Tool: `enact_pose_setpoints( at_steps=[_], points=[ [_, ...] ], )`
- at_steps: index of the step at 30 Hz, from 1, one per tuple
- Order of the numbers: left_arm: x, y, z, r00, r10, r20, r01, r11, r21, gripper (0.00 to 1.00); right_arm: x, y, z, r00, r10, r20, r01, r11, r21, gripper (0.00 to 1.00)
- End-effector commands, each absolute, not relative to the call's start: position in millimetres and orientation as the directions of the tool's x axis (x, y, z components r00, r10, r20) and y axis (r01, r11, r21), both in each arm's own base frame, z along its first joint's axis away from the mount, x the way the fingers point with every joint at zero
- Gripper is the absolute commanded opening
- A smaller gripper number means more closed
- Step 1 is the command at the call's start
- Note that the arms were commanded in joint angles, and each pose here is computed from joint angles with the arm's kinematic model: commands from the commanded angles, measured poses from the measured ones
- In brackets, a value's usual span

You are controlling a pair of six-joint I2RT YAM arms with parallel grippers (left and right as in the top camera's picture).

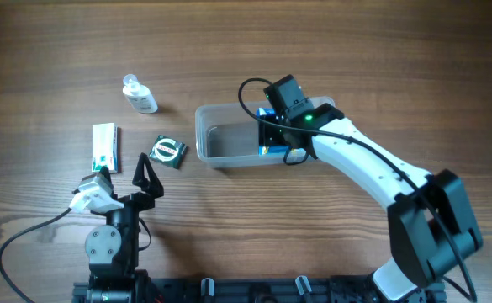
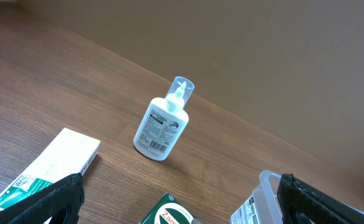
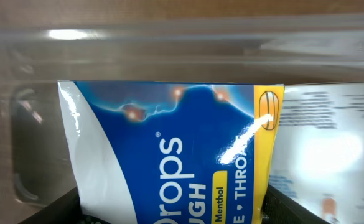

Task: Pack container
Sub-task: 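Carry the Vicks box with the right gripper into the container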

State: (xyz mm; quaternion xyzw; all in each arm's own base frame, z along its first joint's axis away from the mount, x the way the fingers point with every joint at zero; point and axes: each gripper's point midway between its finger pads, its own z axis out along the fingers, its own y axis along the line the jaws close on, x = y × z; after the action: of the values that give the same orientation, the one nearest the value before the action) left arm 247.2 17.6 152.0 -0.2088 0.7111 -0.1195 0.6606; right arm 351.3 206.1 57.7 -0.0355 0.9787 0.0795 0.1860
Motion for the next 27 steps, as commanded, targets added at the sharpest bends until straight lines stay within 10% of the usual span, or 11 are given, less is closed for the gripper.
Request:
enact_pose_setpoints(
  at_steps=[1,11,20,22,25,27],
  points=[
    [247.1,18.3,150.7,-0.043,-0.448,-0.893,-0.142,0.888,-0.438,1.00,345.5,206.8,39.8,-0.943,-0.052,-0.330,-0.099,0.987,0.128,0.72],
    [247.1,18.3,150.7,-0.043,-0.448,-0.893,-0.141,0.888,-0.438,1.00,350.5,193.6,38.5,-0.926,-0.108,-0.361,-0.125,0.992,0.022,0.95],
    [247.1,18.3,150.7,-0.043,-0.448,-0.893,-0.141,0.888,-0.438,1.00,359.4,202.3,71.0,-0.898,-0.091,-0.430,-0.134,0.989,0.070,0.89],
    [247.1,18.3,150.7,-0.043,-0.448,-0.893,-0.142,0.888,-0.438,1.00,359.4,209.6,86.3,-0.887,-0.082,-0.454,-0.151,0.981,0.118,0.72],
    [247.1,18.3,150.7,-0.043,-0.448,-0.893,-0.142,0.888,-0.438,1.00,353.6,225.9,96.8,-0.891,-0.078,-0.448,-0.190,0.958,0.213,0.09],
    [247.1,18.3,150.7,-0.043,-0.448,-0.893,-0.142,0.888,-0.438,1.00,351.3,235.6,96.6,-0.898,-0.066,-0.434,-0.198,0.943,0.267,0.04]
  ],
)
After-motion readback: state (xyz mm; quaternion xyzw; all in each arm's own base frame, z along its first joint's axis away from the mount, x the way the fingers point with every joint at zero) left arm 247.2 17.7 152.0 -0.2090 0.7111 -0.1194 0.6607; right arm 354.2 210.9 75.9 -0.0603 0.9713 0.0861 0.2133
